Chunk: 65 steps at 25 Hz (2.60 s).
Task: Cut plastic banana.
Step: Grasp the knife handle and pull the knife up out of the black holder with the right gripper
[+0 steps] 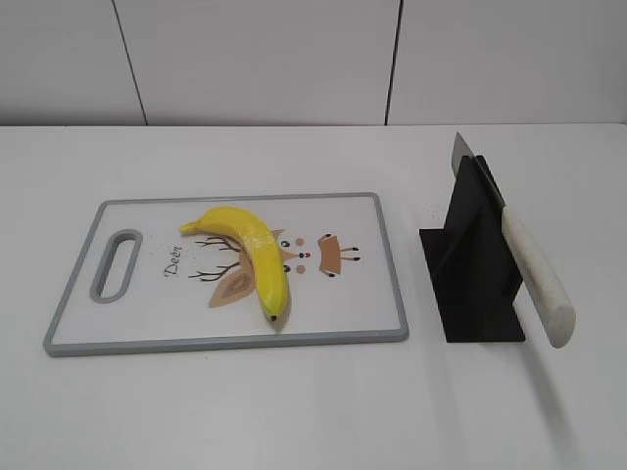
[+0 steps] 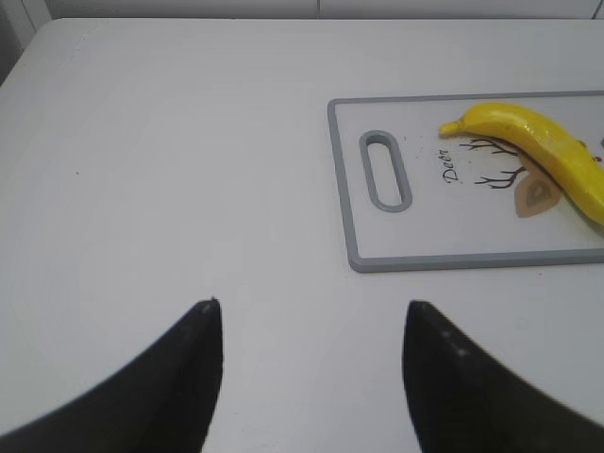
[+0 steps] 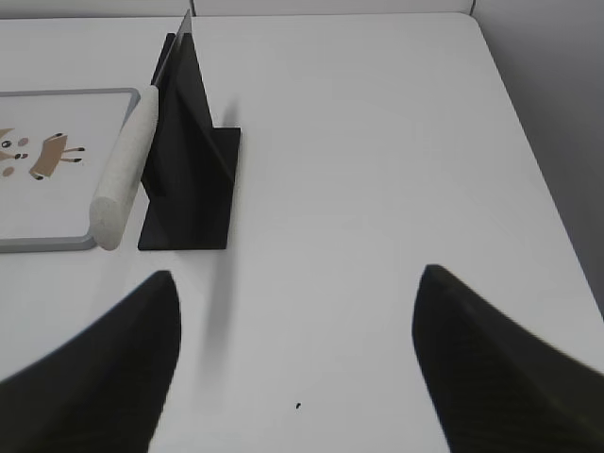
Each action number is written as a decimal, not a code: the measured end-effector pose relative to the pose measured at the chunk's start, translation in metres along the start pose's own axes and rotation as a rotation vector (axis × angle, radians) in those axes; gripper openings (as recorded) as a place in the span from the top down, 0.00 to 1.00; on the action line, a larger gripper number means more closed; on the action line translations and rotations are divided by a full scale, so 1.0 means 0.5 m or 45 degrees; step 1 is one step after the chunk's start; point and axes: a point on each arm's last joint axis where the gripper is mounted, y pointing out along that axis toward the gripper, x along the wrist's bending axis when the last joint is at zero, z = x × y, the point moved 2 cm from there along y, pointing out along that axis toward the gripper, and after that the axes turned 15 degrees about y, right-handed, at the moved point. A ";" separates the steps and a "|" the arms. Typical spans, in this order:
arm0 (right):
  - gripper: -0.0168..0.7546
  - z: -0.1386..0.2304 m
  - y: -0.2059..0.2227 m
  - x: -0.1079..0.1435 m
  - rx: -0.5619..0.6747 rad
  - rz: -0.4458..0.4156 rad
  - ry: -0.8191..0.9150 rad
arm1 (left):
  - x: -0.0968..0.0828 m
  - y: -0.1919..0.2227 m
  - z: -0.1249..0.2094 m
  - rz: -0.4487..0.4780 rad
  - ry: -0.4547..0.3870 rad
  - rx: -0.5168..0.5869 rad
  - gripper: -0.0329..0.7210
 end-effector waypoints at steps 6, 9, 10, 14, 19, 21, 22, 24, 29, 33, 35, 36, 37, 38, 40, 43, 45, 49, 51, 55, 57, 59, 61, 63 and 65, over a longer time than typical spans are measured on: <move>0.22 0.000 0.000 0.000 0.000 0.000 0.000 | 0.000 0.000 0.000 0.000 0.000 0.000 0.20; 0.22 0.000 0.000 0.000 0.000 0.000 0.000 | 0.000 0.000 0.000 0.000 0.000 0.000 0.20; 0.22 0.000 0.000 0.000 0.000 0.000 0.000 | 0.000 0.000 0.000 0.000 0.000 0.000 0.20; 0.22 0.000 0.000 0.000 0.000 0.000 0.000 | 0.000 0.000 0.000 0.000 0.000 0.000 0.20; 0.22 0.000 0.000 0.000 0.000 0.000 0.000 | 0.000 0.000 0.000 0.000 0.000 0.000 0.20; 0.22 0.000 0.000 0.000 0.000 0.000 0.000 | 0.000 0.000 0.000 0.000 0.000 0.000 0.20; 0.22 0.000 0.000 0.000 0.000 0.000 0.000 | 0.000 0.000 0.000 0.000 0.000 0.000 0.20; 0.22 0.000 0.000 0.000 0.000 0.000 0.000 | 0.000 0.000 0.000 0.000 0.000 0.000 0.20; 0.22 0.000 0.000 0.000 0.000 -0.001 0.001 | 0.000 0.000 0.000 0.000 0.000 0.000 0.20; 0.22 0.001 0.000 0.004 0.006 -0.020 0.012 | 0.000 0.000 0.000 0.000 0.000 0.000 0.20; 0.22 0.002 0.000 0.005 0.010 -0.030 0.019 | 0.000 0.000 0.000 0.000 0.000 0.000 0.20; 0.22 0.002 0.000 0.006 0.010 -0.033 0.020 | 0.000 0.000 0.000 0.000 0.000 0.000 0.20; 0.22 0.002 0.000 0.006 0.010 -0.033 0.021 | 0.000 0.000 0.000 0.000 0.000 0.000 0.20; 0.22 0.002 0.000 0.006 0.013 -0.033 0.021 | 0.000 0.000 0.000 0.000 0.000 0.000 0.20; 0.22 0.000 0.005 0.007 0.033 -0.028 0.023 | 0.000 0.000 0.000 0.000 0.000 0.000 0.20; 0.22 -0.003 0.015 0.007 0.075 -0.014 0.019 | 0.000 0.000 0.000 0.000 0.000 0.000 0.20; 0.22 -0.008 0.025 0.009 0.116 -0.002 -0.030 | 0.000 0.000 0.000 0.000 0.000 0.000 0.20; 0.22 -0.034 0.045 0.016 0.155 0.004 -0.166 | 0.000 0.000 0.000 0.000 0.000 0.000 0.20; 0.22 -0.051 0.059 0.023 0.170 0.000 -0.174 | 0.000 0.000 0.000 0.000 0.000 0.000 0.20; 0.22 -0.077 0.100 0.035 0.289 0.012 -0.132 | 0.000 0.000 0.000 0.000 0.000 0.000 0.20; 0.22 -0.088 0.124 0.039 0.363 0.032 -0.097 | 0.000 0.000 0.000 0.000 0.000 0.000 0.20; 0.23 -0.099 0.147 0.043 0.424 0.056 -0.029 | 0.000 0.000 0.000 0.000 0.000 0.000 0.20; 0.27 -0.105 0.170 0.049 0.491 0.061 0.018 | 0.000 0.000 0.000 0.000 0.000 0.000 0.20; 0.32 -0.108 0.187 0.061 0.548 0.039 0.023 | 0.000 0.000 0.000 0.000 0.000 0.000 0.20; 0.36 -0.110 0.203 0.076 0.605 0.009 0.008 | 0.000 0.000 0.000 0.000 0.000 0.000 0.20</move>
